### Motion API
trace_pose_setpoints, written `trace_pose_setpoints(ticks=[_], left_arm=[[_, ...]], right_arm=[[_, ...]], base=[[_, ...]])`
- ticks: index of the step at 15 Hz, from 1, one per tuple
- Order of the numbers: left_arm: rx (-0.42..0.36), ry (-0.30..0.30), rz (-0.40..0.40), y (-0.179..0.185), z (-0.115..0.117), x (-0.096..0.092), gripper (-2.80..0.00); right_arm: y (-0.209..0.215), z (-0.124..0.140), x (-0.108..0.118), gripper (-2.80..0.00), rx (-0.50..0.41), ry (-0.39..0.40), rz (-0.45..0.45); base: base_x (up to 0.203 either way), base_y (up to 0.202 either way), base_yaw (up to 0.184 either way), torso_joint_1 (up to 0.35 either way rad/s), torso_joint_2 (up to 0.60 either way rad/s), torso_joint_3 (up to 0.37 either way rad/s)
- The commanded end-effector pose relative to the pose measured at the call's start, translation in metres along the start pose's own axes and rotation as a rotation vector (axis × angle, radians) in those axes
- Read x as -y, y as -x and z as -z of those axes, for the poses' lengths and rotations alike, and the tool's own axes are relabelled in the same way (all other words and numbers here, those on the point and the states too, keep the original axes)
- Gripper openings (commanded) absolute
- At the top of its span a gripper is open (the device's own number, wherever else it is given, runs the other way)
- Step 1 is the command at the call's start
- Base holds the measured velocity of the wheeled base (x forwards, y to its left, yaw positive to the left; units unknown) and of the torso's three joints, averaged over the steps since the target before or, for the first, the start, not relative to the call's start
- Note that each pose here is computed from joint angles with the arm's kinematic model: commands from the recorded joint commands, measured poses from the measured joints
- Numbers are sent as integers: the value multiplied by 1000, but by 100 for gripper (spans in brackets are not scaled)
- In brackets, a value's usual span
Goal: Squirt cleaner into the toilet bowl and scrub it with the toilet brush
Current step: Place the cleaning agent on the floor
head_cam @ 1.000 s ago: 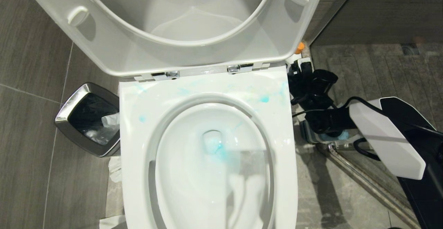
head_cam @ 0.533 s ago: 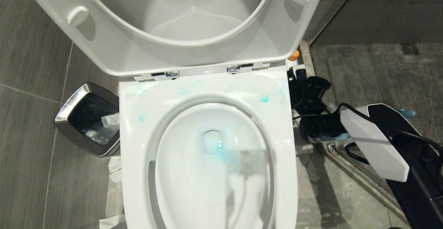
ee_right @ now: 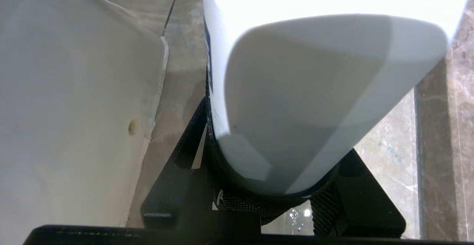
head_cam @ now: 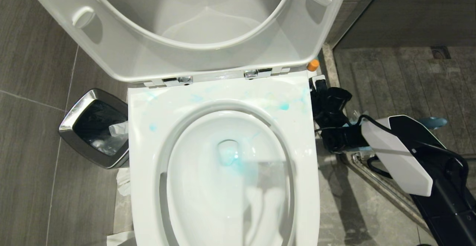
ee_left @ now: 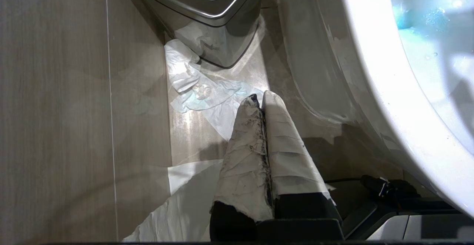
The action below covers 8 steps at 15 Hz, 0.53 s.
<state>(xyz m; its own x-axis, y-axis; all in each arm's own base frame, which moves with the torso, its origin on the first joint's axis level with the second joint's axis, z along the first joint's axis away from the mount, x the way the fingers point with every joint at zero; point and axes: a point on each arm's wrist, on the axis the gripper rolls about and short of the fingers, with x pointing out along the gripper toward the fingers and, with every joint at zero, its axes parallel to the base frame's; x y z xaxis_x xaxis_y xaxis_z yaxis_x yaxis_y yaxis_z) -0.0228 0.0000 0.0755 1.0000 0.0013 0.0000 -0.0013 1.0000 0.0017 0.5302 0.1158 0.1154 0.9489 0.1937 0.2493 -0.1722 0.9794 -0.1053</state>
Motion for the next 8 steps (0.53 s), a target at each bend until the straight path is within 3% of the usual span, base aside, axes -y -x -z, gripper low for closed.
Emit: trace_pose_setpoints(ticks=[1,8], left_arm=[[-1,0,-2,0,0,0,-280],[0,0,0,0,0,0,-280]], right_arm=[[0,5,-1,-280,-3,1,1],[0,8,-5,-280,-7,7,3]], base=[[0,0,0,0,0,0],[0,0,0,0,0,0]])
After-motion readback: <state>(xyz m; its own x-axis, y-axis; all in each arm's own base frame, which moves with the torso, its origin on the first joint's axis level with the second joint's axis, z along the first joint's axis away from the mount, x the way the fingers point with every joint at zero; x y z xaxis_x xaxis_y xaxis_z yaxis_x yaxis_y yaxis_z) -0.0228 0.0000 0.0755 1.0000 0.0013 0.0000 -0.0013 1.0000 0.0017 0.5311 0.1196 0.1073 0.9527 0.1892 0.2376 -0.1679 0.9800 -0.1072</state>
